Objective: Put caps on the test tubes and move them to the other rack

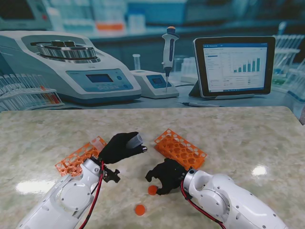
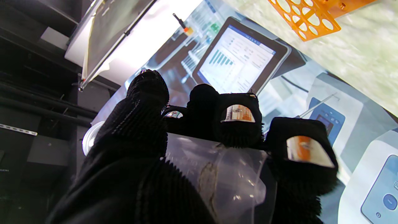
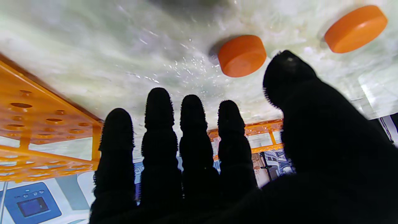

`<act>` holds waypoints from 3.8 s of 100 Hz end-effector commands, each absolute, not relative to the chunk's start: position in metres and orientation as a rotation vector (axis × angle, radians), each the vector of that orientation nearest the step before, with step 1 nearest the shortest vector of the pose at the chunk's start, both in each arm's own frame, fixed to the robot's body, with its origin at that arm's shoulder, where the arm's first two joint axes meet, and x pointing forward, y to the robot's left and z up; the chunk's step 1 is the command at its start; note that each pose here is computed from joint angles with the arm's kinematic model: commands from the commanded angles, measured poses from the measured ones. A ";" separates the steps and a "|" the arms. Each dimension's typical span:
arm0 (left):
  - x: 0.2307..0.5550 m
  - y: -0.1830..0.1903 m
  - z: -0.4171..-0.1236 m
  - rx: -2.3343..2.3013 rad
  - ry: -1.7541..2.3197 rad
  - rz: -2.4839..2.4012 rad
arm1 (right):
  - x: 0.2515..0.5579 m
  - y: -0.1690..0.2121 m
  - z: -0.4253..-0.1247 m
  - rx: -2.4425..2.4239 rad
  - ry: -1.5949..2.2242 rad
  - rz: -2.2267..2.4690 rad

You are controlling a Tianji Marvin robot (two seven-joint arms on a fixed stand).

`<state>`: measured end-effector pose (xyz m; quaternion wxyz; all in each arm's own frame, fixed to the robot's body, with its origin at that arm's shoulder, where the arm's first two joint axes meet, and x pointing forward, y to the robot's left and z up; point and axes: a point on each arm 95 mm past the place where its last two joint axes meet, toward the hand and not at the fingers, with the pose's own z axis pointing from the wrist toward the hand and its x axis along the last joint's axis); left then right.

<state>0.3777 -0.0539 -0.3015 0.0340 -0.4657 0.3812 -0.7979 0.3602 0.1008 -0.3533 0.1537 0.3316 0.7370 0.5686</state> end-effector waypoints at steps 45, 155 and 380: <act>0.378 -0.055 -0.301 -1.422 1.188 -2.455 | 0.362 0.107 -0.368 0.849 2.148 1.590; 0.380 -0.056 -0.302 -1.422 1.196 -2.447 | 0.368 0.115 -0.393 0.759 2.189 1.564; 0.377 -0.056 -0.300 -1.416 1.208 -2.443 | 0.363 0.115 -0.410 0.787 2.219 1.639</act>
